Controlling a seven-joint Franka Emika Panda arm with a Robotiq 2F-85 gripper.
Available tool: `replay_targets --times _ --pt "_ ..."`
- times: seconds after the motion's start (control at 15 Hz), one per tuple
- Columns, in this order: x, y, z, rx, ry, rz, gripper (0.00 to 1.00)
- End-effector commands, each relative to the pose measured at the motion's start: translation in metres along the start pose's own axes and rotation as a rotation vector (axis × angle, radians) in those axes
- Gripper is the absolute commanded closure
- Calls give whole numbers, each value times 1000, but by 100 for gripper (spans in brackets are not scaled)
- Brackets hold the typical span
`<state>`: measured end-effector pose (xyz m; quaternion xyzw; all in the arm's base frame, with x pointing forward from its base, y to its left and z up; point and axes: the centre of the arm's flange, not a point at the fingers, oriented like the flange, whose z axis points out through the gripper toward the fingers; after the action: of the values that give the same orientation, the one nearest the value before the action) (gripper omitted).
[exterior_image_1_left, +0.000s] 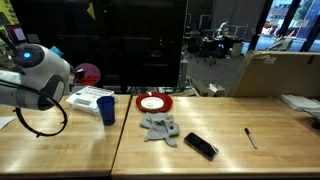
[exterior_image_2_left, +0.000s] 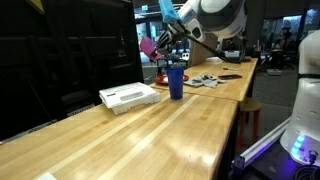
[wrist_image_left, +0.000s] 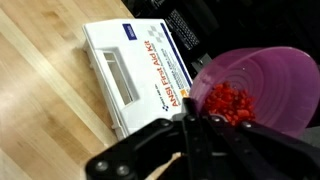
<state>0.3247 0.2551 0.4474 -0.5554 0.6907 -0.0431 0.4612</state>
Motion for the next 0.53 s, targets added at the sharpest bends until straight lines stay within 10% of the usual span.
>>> replay_targets --times 0.0,0.47 --pt "-13 0 -6 -26 -51 26 99" --pt "-5 15 -7 -123 47 162 99"
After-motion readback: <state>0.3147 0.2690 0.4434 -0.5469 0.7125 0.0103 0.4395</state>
